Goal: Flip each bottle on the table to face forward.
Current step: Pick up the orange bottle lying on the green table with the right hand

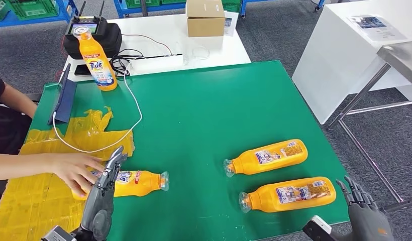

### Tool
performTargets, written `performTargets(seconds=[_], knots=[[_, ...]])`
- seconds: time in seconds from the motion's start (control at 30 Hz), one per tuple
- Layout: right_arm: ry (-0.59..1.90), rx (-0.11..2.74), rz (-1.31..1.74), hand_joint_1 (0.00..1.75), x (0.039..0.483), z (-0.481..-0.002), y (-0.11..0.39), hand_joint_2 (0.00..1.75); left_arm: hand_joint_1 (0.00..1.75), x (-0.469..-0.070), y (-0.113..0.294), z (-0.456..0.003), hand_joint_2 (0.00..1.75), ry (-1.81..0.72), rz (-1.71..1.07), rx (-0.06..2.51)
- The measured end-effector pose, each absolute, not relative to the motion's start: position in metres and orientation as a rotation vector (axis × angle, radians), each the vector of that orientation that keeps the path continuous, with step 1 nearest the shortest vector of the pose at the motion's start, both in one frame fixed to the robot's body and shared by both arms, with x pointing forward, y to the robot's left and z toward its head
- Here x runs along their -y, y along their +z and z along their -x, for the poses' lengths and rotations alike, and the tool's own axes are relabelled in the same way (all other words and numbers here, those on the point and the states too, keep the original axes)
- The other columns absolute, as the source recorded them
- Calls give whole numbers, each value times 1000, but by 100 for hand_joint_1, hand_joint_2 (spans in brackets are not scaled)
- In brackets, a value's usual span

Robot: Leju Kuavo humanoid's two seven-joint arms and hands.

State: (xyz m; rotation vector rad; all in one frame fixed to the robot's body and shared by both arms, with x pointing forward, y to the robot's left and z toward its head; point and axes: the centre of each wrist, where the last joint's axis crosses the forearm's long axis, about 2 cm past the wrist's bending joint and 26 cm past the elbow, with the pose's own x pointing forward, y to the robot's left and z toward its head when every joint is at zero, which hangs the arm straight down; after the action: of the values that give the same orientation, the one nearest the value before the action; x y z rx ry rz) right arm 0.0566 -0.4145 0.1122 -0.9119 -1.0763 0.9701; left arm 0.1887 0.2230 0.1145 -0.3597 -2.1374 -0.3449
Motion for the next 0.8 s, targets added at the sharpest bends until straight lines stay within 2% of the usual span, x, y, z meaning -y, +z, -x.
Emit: performTargets(seconds=[0.8], knots=[[1011,1071,876,0,402,-106,95,175,0,-222,113,-199,0,-349,395,2124]])
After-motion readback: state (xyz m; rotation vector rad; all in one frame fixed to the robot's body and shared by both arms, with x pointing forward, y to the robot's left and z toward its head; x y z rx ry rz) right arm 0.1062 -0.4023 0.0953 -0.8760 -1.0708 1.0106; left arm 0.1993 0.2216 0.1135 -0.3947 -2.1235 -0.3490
